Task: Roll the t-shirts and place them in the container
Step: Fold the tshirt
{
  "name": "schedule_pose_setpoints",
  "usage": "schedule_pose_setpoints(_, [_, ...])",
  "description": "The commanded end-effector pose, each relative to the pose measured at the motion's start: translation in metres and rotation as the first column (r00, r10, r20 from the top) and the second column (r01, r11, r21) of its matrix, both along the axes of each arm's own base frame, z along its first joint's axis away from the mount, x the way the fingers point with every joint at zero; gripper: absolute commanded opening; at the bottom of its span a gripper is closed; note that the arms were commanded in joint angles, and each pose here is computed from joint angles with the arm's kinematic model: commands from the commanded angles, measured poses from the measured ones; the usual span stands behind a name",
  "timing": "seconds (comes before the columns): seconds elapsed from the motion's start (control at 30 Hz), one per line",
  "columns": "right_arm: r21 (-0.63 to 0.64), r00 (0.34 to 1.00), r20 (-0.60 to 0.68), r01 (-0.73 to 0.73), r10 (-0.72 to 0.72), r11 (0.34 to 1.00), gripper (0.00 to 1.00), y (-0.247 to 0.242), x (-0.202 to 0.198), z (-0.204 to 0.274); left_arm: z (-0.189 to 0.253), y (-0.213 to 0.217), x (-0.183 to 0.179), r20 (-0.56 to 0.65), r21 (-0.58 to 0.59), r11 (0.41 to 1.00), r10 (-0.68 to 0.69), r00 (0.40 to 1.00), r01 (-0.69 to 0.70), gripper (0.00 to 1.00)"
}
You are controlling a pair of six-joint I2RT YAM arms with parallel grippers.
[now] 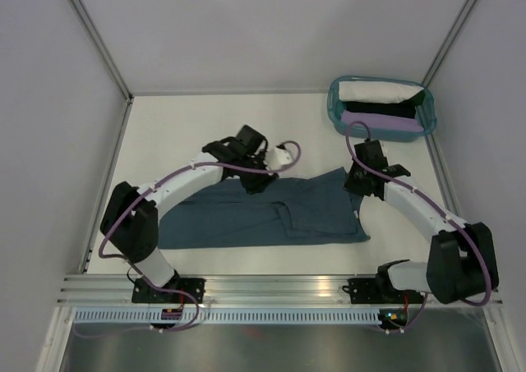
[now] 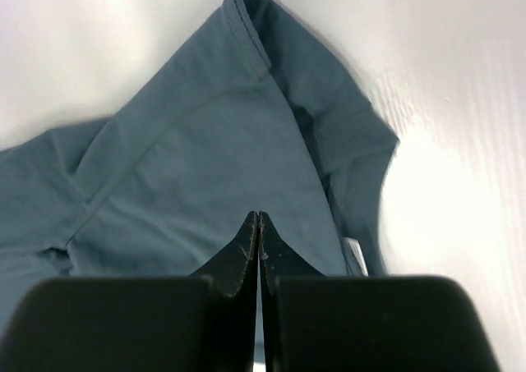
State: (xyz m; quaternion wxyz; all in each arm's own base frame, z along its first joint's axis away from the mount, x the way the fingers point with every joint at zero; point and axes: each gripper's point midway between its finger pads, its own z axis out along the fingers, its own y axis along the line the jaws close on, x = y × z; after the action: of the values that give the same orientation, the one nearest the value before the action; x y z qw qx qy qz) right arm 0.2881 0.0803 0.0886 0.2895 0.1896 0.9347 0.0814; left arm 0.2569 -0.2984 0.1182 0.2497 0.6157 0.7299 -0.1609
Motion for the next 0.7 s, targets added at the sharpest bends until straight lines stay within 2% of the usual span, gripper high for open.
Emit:
schedule_pose_setpoints(0.0, [0.032,0.999,0.033,-0.034,0.033,0.999,0.00,0.016,0.038,-0.009,-0.030,0.101,0.034,-0.019,0.153,0.928,0.346,0.938,-0.339,0.47])
schedule_pose_setpoints(0.1, [0.004,0.999,-0.003,-0.038,0.038,0.999,0.00,0.018,0.059,-0.032,-0.052,0.195,0.065,0.049,0.232,0.791,0.571,0.819,-0.566,0.47])
schedule_pose_setpoints(0.17, [-0.004,0.998,-0.020,-0.054,0.053,0.999,0.00,0.021,0.070,-0.042,-0.065,0.228,0.067,0.050,0.253,0.735,0.639,0.767,-0.629,0.46])
schedule_pose_setpoints(0.23, [-0.015,0.995,-0.085,-0.060,0.059,0.998,0.00,0.023,0.072,-0.068,-0.077,0.271,0.070,0.057,0.291,0.639,0.731,0.680,-0.712,0.46])
schedule_pose_setpoints(0.3, [-0.020,0.991,-0.119,-0.058,0.056,0.998,0.00,0.024,0.079,-0.084,-0.091,0.296,0.063,0.035,0.324,0.579,0.783,0.621,-0.748,0.45])
schedule_pose_setpoints(0.43, [-0.025,0.984,-0.164,-0.070,0.065,0.997,0.00,0.031,0.099,-0.103,-0.115,0.314,0.034,-0.002,0.385,0.549,0.805,0.594,-0.742,0.44])
schedule_pose_setpoints(0.47, [-0.014,0.987,-0.137,-0.085,0.083,0.996,0.00,0.037,0.118,-0.097,-0.123,0.318,0.021,-0.018,0.409,0.547,0.805,0.593,-0.730,0.44])
schedule_pose_setpoints(0.53, [-0.006,0.977,-0.187,-0.105,0.102,0.994,0.00,0.045,0.128,-0.119,-0.127,0.321,0.010,-0.025,0.424,0.544,0.806,0.591,-0.724,0.44])
schedule_pose_setpoints(0.57, [0.000,0.982,-0.154,-0.114,0.113,0.993,0.00,0.052,0.151,-0.107,-0.129,0.322,-0.003,-0.033,0.436,0.548,0.803,0.596,-0.714,0.44])
schedule_pose_setpoints(0.63, [-0.015,0.972,-0.191,-0.145,0.139,0.989,0.00,0.062,0.161,-0.121,-0.130,0.322,-0.018,-0.046,0.451,0.552,0.800,0.599,-0.702,0.45])
schedule_pose_setpoints(0.67, [-0.018,0.981,-0.125,-0.151,0.147,0.988,0.00,0.071,0.190,-0.102,-0.131,0.321,-0.031,-0.055,0.455,0.557,0.796,0.602,-0.695,0.45])
